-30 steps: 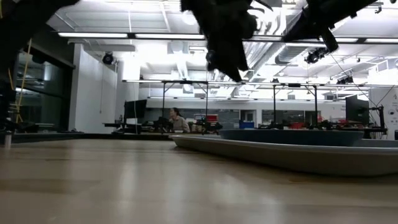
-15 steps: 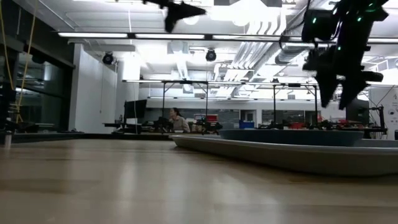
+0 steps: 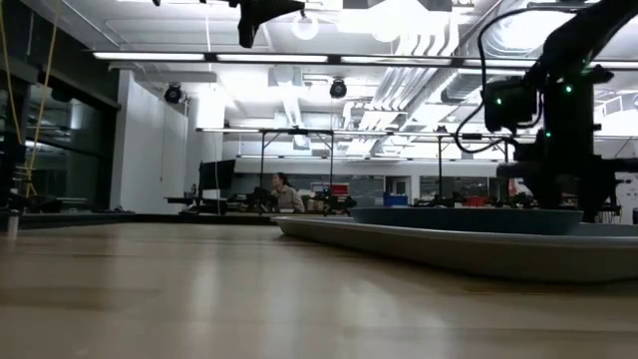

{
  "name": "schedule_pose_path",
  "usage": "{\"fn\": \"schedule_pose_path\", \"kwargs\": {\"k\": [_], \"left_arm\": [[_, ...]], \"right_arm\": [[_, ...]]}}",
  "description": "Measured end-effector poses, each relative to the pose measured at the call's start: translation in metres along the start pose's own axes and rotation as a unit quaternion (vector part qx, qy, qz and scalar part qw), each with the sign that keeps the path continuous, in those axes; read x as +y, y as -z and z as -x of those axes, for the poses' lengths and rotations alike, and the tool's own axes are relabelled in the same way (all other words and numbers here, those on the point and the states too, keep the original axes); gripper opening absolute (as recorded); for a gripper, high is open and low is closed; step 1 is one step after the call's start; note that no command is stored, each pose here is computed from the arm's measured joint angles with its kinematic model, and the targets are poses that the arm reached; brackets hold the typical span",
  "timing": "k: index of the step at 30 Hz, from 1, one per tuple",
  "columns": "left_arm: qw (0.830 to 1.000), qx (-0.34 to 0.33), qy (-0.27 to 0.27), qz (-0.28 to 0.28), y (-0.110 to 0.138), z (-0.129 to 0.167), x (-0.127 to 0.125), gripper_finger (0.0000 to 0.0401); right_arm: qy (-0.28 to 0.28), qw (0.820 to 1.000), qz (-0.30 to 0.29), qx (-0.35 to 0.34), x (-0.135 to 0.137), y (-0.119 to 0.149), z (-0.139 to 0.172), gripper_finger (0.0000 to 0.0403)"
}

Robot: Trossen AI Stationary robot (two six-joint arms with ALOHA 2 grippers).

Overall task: Pick and place plate/cup/fork/spoon on tray
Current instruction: Put the orange fork on the right side of the dark blue plate

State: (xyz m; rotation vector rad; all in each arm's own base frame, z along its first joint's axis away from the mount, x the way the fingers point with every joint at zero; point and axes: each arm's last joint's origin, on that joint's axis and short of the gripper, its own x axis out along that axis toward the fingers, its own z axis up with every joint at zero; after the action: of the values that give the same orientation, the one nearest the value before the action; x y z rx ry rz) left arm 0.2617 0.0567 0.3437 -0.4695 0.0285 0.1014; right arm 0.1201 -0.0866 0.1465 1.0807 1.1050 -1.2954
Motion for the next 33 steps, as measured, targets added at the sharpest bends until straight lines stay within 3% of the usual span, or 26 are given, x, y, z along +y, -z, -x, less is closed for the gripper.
{"fn": "schedule_pose_path", "kwargs": {"k": [5, 11, 18, 22, 27, 30, 33], "left_arm": [[1.000, 0.000, 0.001, 0.000, 0.000, 0.000, 0.000, 0.0184], [1.000, 0.000, 0.001, 0.000, 0.000, 0.000, 0.000, 0.0184], [1.000, 0.000, 0.000, 0.000, 0.000, 0.000, 0.000, 0.0184], [1.000, 0.000, 0.000, 0.000, 0.000, 0.000, 0.000, 0.0184], [1.000, -0.004, -0.002, 0.000, -0.001, 0.000, 0.001, 0.0184], [1.000, -0.011, 0.002, -0.002, -0.003, 0.000, 0.001, 0.0184], [1.000, -0.012, 0.002, -0.018, -0.003, 0.000, 0.000, 0.0184]], "right_arm": [[0.022, 0.999, -0.016, -0.021, -0.007, 0.000, -0.008, 0.0194], [-0.007, 0.999, -0.035, -0.039, -0.005, -0.001, -0.016, 0.0158], [-0.004, 0.999, -0.033, -0.040, -0.008, 0.001, -0.020, 0.0062], [0.009, 0.998, 0.013, -0.056, -0.007, -0.003, -0.011, 0.0014], [0.006, 0.992, 0.045, -0.121, 0.001, -0.018, 0.028, 0.0025], [-0.051, 0.981, 0.068, -0.175, 0.010, -0.029, 0.058, 0.0011], [-0.176, 0.952, 0.106, -0.227, 0.028, -0.033, 0.084, 0.0010]]}}
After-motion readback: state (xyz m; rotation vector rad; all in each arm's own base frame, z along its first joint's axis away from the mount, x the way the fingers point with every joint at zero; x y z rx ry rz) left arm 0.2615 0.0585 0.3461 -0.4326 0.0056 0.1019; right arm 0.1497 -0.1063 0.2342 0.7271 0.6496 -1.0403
